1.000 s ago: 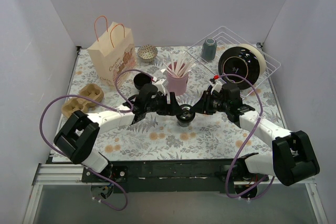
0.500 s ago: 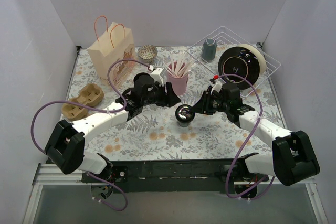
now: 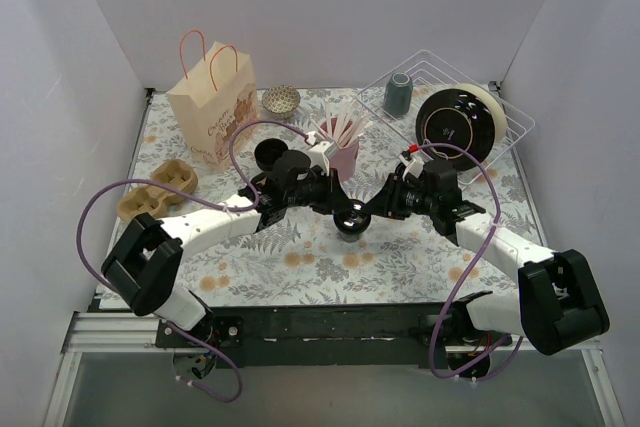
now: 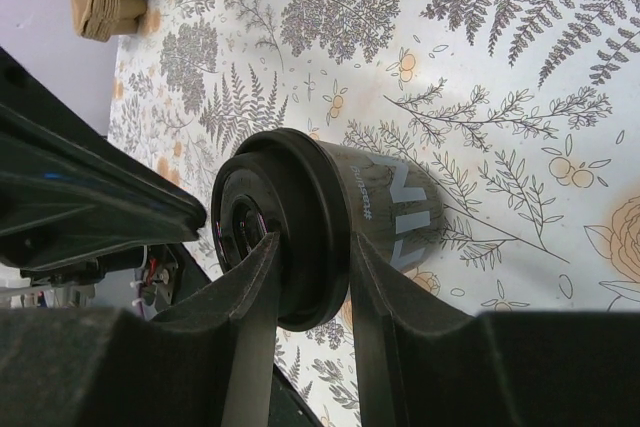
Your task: Pack the takeout coffee
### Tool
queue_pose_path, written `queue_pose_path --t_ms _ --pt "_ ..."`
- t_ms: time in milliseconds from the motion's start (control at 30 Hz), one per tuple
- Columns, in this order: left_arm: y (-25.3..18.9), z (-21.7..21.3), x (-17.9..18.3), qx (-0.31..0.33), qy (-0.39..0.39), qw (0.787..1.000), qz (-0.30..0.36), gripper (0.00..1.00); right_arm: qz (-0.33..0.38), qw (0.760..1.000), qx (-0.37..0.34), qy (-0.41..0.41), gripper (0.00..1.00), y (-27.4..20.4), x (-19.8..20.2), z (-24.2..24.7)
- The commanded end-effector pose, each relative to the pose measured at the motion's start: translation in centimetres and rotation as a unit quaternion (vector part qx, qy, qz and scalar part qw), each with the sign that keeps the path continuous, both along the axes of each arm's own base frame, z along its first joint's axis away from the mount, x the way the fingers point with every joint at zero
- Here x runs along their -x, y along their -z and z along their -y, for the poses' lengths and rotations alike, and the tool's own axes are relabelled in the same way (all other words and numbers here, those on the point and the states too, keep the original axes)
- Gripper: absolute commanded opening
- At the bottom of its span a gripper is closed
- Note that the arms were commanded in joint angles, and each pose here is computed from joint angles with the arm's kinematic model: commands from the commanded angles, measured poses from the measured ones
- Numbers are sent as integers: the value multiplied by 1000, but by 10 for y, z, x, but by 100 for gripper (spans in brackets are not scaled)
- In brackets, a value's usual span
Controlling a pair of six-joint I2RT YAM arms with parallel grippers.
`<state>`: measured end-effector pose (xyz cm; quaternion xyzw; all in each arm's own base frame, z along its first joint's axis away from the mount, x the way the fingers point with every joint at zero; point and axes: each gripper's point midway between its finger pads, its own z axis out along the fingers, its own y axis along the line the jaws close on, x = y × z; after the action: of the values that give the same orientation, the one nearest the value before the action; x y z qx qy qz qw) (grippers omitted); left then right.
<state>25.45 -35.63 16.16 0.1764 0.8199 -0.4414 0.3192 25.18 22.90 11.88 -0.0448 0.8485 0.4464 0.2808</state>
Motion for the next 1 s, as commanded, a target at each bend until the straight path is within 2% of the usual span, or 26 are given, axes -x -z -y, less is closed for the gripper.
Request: queue_pose_path --t_ms 0,367,700,800,933,967 --pt "7 7 4 2 16 1000 2 2 8 1000 2 8 34 4 1 2" --pt "62 -1 6 -66 -2 998 -15 0 -3 1000 13 22 34 21 6 8" --pt "108 -32 22 -115 -36 992 -43 0 -10 999 7 36 34 36 18 14" --pt "104 -38 20 -117 -54 991 -34 6 -5 999 -15 43 33 28 19 12" --pt "75 -33 -1 -109 -85 990 -6 15 9 997 -48 67 33 9 14 11" --pt "70 -33 -8 -112 -99 989 2 25 12 996 -53 74 33 6 12 12"
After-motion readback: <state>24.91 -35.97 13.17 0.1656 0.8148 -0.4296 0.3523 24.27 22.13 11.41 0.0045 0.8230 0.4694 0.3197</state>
